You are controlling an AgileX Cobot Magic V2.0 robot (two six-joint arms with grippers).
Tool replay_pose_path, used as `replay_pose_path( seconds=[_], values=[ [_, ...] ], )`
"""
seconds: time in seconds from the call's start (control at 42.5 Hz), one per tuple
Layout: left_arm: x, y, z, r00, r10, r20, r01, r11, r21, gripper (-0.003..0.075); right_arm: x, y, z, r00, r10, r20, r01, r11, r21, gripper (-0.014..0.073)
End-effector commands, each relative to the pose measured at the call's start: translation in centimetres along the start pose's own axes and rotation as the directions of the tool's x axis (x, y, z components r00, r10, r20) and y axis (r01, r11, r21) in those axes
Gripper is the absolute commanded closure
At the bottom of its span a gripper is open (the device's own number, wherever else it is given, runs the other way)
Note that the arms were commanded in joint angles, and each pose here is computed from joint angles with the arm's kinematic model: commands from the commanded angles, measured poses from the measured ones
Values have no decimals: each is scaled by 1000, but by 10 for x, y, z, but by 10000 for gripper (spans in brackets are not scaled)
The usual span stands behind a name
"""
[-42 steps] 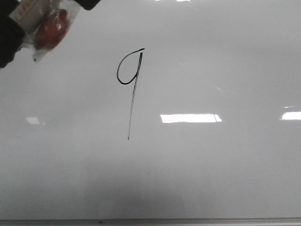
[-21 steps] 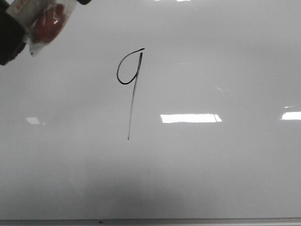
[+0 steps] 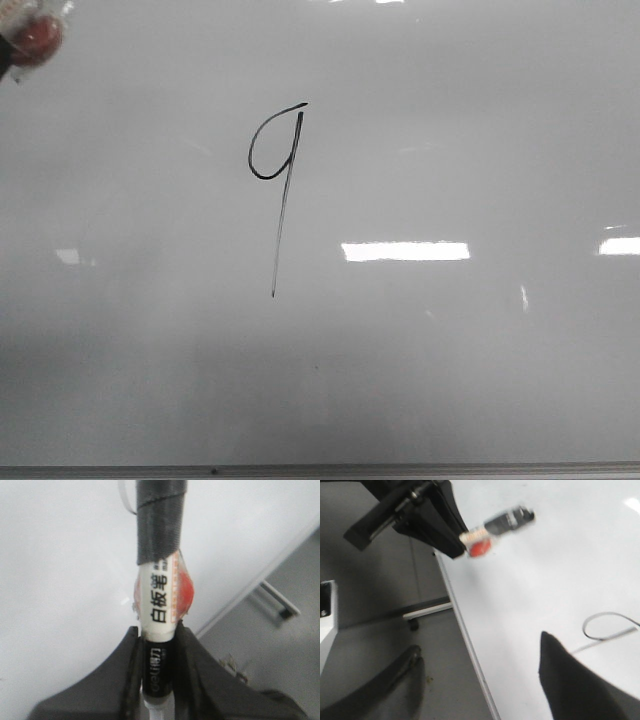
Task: Write number 9 on whiteboard
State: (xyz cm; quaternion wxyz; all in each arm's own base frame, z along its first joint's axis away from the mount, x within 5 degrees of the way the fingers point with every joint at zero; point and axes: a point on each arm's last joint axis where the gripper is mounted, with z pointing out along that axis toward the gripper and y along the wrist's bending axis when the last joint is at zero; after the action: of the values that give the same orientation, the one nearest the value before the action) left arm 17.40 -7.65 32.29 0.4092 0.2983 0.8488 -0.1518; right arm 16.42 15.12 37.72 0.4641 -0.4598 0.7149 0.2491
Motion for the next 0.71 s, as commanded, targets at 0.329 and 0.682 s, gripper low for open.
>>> replay_pose_path(
  seconds=[0.329,0.682],
  values=[
    [39,64,5,904,-272,330,393,834,-389,739,107,27,-87,916,152,372,-318,841,438,551],
    [58,98,45,896,-301,327,437,732,-523,739,137,33,-86,906,134,403,-335,807,485,615]
  ],
)
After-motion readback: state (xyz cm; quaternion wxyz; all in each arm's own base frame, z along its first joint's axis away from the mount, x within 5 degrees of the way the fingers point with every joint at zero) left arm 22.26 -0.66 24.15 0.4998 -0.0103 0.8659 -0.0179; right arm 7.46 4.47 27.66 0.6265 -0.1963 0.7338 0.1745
